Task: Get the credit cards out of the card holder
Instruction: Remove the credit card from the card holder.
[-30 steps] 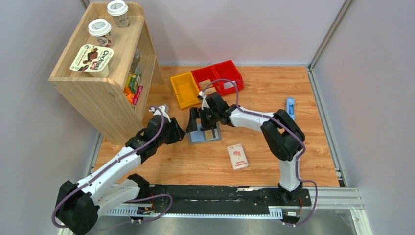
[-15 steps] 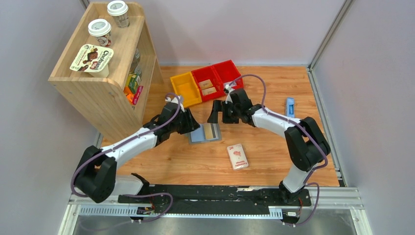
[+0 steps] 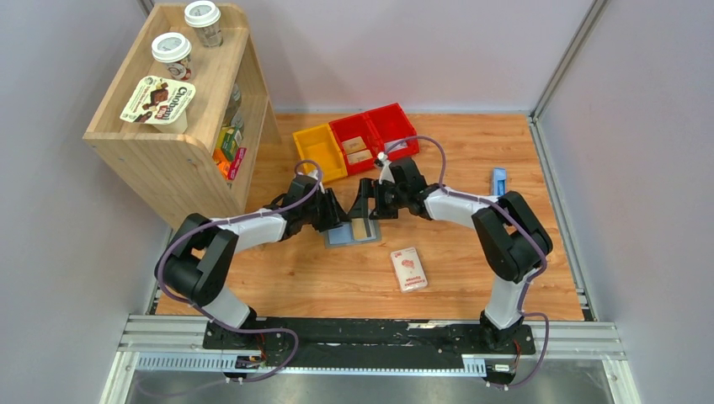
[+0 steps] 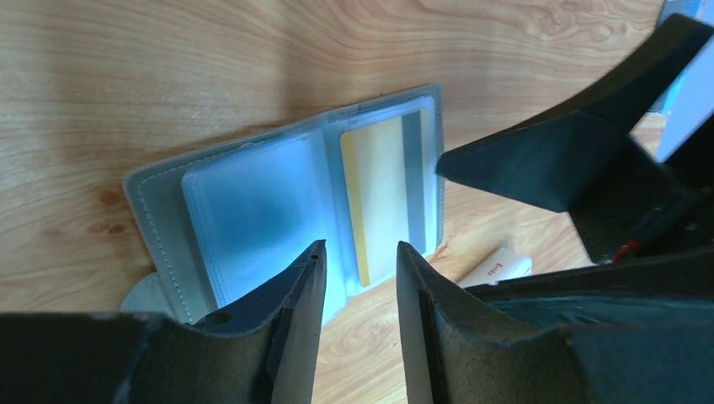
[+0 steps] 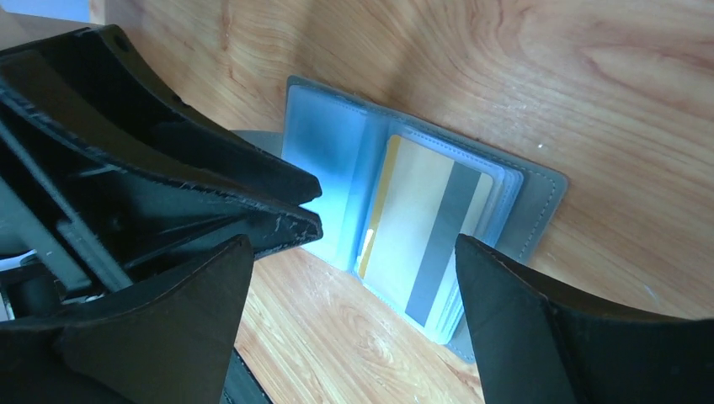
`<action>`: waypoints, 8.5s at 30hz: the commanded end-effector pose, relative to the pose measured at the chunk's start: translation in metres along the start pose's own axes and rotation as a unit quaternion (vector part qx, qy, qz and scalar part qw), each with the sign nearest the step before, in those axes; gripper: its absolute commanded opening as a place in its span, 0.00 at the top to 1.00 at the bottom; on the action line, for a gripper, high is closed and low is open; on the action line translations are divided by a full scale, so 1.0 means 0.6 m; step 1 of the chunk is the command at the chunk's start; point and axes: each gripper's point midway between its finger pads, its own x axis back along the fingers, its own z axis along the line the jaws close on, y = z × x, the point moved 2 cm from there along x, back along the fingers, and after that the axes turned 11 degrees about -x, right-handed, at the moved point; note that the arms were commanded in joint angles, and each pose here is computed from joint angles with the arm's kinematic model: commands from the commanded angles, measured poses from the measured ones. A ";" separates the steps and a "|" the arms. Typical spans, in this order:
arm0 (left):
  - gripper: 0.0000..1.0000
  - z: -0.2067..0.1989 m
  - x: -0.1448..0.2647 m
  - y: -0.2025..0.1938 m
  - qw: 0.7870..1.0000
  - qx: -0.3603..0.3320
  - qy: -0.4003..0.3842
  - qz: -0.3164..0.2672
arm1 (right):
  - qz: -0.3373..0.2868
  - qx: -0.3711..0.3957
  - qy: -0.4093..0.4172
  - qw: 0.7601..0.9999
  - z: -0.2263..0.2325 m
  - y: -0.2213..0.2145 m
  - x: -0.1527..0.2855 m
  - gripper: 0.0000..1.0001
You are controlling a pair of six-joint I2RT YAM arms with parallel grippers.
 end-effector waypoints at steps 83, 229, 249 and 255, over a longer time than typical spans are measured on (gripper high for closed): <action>0.78 -0.080 -0.015 0.045 0.984 0.038 -0.164 -0.062 | 0.017 -0.071 -0.008 0.997 -0.075 -0.037 -0.022 0.14; 0.86 -0.074 -0.012 0.044 0.985 0.058 -0.149 -0.069 | 0.030 -0.067 0.011 0.997 -0.072 -0.044 -0.024 0.14; 0.77 -0.077 -0.029 0.028 0.984 0.067 -0.160 -0.037 | 0.036 -0.074 0.016 0.997 -0.073 -0.047 -0.029 0.14; 0.77 -0.084 -0.034 0.029 0.984 0.064 -0.165 -0.037 | 0.037 -0.076 0.015 0.996 -0.074 -0.049 -0.030 0.14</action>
